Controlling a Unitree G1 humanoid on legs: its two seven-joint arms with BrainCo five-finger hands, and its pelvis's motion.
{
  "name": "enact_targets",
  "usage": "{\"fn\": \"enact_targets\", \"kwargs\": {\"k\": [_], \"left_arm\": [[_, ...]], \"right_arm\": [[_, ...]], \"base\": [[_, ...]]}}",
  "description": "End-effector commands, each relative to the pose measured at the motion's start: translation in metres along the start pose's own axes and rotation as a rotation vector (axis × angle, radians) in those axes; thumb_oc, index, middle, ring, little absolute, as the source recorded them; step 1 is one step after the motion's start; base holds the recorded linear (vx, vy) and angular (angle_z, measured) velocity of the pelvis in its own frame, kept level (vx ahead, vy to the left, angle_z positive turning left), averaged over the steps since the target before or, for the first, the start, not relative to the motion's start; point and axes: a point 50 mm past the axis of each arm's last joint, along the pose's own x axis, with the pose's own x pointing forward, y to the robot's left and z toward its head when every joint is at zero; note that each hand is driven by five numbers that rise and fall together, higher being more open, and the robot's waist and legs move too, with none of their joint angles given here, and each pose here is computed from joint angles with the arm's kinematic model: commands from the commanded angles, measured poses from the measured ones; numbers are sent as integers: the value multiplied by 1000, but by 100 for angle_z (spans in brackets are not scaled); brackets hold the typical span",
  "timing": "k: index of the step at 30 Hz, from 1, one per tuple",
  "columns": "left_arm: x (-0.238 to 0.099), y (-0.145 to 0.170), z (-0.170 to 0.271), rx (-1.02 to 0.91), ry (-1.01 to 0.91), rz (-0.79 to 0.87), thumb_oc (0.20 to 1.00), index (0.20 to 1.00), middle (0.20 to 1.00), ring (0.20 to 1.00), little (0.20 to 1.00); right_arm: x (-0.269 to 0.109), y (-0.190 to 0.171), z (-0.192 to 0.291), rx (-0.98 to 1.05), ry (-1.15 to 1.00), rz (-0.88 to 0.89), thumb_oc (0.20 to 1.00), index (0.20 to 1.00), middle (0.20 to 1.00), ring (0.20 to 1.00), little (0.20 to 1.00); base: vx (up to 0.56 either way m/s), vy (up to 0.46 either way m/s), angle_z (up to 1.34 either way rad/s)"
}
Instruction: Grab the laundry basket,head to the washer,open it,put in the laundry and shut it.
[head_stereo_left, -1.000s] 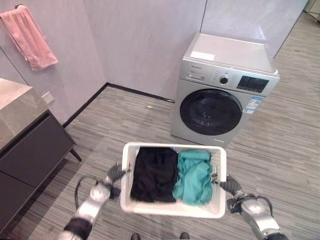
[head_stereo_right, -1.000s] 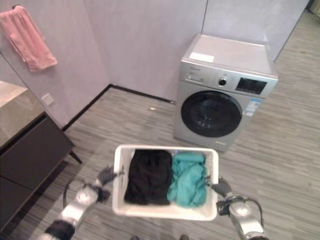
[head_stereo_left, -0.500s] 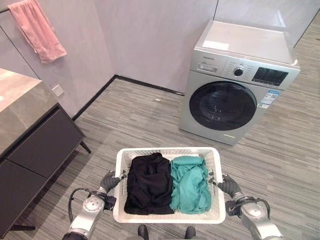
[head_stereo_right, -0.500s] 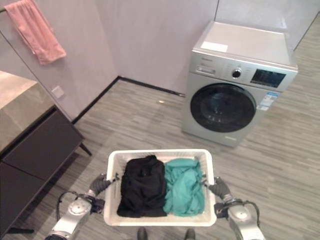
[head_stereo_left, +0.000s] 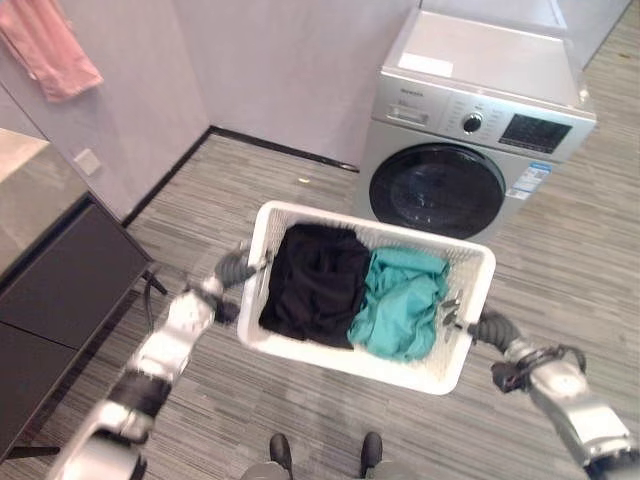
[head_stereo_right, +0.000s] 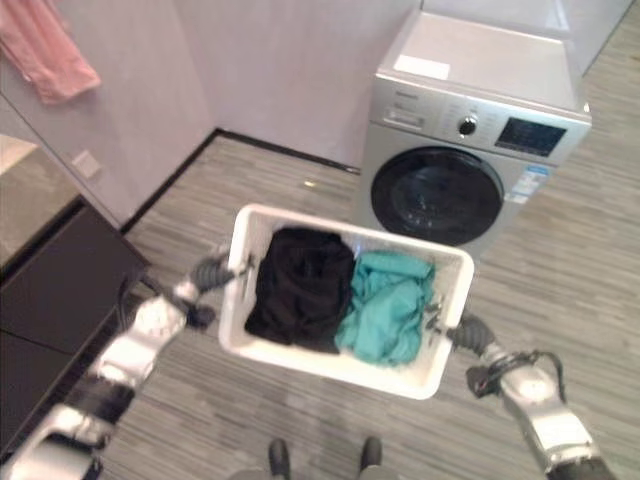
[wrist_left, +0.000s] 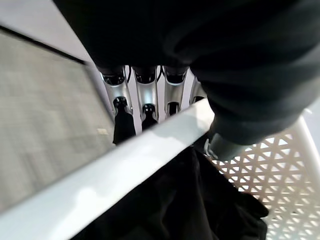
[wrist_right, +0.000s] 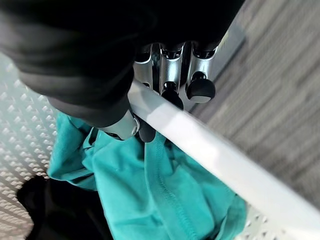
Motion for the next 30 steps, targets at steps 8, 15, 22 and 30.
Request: {"fn": "enact_targets", "kwargs": {"k": [8, 15, 22, 30], "left_arm": [[44, 27, 79, 21, -227, 44, 200, 200, 200, 200, 200], [47, 52, 82, 9, -217, 129, 200, 200, 200, 200, 200], [47, 51, 78, -19, -212, 142, 200, 200, 200, 200, 200], [33, 68, 76, -37, -220, 187, 200, 200, 200, 200, 200]], "right_arm": [[-3, -72, 69, -75, -207, -233, 200, 200, 200, 200, 200], [2, -78, 76, -70, -218, -253, 200, 200, 200, 200, 200], [-16, -82, 75, -92, -227, -253, 200, 200, 200, 200, 200], [-24, -86, 112, -126, -378, -293, 200, 200, 200, 200, 200]], "base": [[133, 154, -4], [273, -97, -27], [369, -265, 17], [272, -372, -31]]}}
